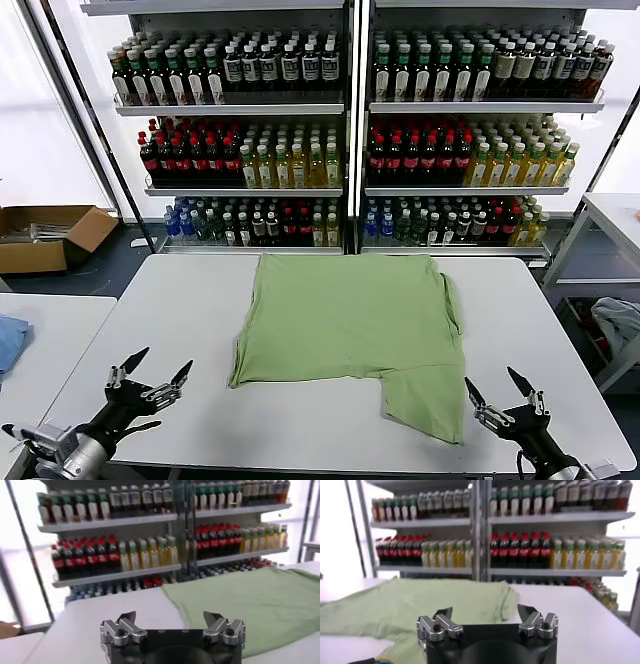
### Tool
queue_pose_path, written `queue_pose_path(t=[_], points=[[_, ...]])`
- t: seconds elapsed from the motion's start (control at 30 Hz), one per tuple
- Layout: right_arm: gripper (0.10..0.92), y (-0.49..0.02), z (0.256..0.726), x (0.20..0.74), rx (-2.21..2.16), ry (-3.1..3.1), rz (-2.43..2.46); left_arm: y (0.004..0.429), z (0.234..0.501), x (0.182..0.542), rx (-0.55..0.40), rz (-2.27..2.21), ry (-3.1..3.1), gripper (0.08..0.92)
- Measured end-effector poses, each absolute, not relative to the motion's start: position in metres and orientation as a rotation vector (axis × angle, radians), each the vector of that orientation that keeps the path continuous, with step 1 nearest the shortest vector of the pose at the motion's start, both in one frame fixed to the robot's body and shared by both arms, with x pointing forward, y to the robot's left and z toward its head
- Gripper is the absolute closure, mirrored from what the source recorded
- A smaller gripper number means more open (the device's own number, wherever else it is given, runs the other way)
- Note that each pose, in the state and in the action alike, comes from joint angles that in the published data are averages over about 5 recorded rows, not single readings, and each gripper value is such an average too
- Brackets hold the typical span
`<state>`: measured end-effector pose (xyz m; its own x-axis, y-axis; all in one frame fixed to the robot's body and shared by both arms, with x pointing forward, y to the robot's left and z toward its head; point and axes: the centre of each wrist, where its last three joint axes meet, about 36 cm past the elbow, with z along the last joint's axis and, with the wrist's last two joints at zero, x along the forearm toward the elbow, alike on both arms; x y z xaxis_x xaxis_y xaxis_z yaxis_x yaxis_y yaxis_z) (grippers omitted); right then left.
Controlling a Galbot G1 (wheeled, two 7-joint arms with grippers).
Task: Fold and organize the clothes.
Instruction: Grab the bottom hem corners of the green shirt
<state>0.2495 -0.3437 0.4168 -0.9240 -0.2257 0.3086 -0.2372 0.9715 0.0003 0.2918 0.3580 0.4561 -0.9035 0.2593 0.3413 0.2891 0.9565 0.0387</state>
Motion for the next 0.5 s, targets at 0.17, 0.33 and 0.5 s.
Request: queue_pose_path(t=[0.17, 0.33, 0.5], points=[[0.200, -0.333, 0.417, 0.248, 0.332, -2.739, 0.073, 0.347, 0.453, 0.301, -0.427, -0.125, -2.709, 0.177], [0.200, -0.327, 0.415, 0.246, 0.315, -2.667, 0.096, 0.335, 0.444, 0.309, -0.449, -0.108, -2.651, 0.177], [0.200, -0.322, 0.412, 0.243, 0.306, -2.619, 0.099, 0.324, 0.433, 0.319, -0.462, -0.077, -2.609, 0.177]])
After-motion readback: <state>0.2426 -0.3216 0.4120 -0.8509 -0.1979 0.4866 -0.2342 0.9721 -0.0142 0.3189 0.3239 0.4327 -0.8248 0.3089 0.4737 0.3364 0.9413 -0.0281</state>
